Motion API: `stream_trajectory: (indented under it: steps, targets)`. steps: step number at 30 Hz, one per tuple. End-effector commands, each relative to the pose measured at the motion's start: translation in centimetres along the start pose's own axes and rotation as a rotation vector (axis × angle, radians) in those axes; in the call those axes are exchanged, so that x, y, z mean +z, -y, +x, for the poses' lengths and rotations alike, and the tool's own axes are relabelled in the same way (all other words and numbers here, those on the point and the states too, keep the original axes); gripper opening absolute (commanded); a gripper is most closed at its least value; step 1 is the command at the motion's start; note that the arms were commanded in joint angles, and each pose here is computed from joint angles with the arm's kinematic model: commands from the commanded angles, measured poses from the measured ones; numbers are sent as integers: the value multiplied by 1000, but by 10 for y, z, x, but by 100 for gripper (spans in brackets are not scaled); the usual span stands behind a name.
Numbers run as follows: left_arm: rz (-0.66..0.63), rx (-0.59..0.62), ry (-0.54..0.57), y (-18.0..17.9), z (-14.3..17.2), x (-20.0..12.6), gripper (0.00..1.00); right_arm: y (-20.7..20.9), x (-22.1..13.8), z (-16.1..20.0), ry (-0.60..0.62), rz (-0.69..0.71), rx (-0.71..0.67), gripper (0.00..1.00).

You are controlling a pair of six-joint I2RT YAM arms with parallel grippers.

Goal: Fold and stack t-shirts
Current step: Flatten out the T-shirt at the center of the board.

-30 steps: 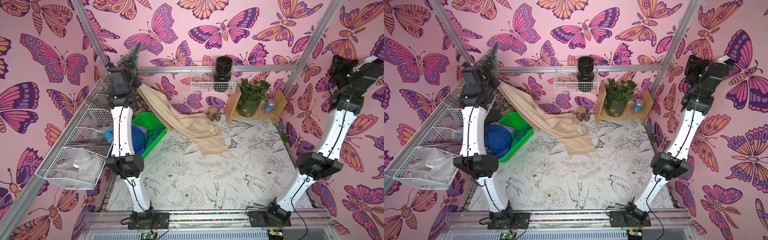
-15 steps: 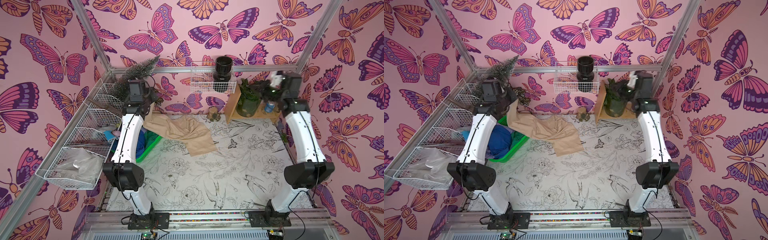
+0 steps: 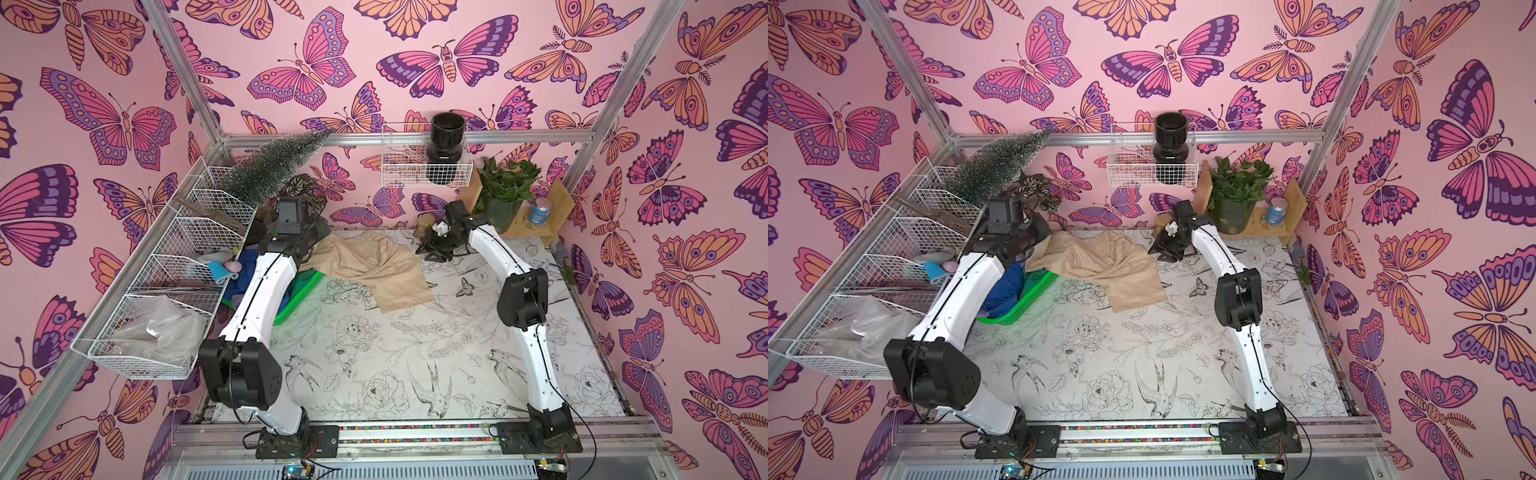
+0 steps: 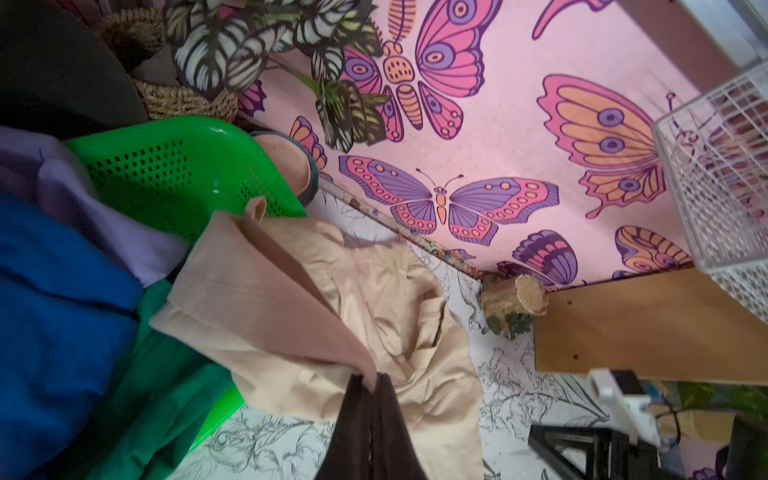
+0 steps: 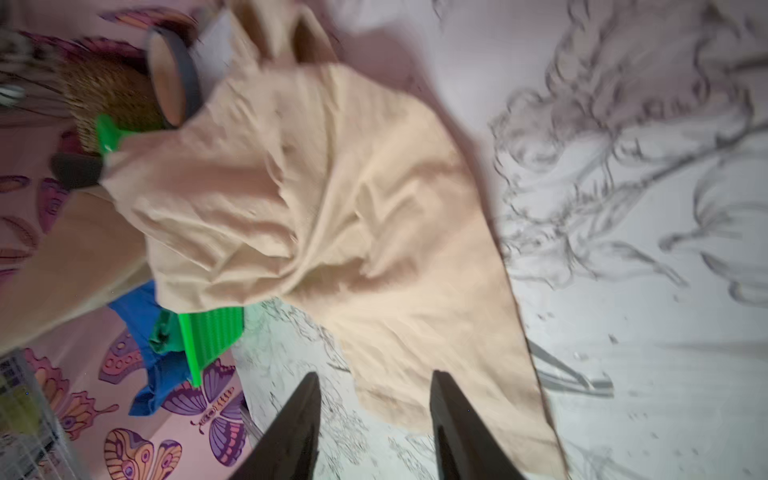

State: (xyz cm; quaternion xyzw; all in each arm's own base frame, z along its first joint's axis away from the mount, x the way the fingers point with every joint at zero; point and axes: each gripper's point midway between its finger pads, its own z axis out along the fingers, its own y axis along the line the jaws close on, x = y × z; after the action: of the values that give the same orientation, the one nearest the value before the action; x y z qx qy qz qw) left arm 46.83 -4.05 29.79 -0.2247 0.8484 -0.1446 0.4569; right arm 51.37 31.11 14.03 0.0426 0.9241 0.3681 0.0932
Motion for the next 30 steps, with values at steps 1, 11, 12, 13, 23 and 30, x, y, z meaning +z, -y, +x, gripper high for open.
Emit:
stream_trajectory:
  steps: [1, 11, 12, 13, 23, 30]
  targets:
    - [-21, 0, -15, -9, 23, -7, 0, -48, -27, -20, 73, -142, -26, 46]
    - [-93, 111, -204, -19, 145, -5, 0, -48, 26, -22, -22, -317, 50, 40]
    - [-78, 128, -221, -11, 155, -5, 0, -43, 30, -20, -29, -309, 49, 40]
    - [-69, 145, -225, -4, 160, -8, 0, -40, 33, -18, -34, -301, 49, 39]
    - [140, 456, -274, 105, 188, -76, 0, -40, 72, 4, -109, -300, 47, 38]
    - [205, 547, -201, 146, 194, -142, 0, -37, 76, 10, -119, -290, 40, 37]
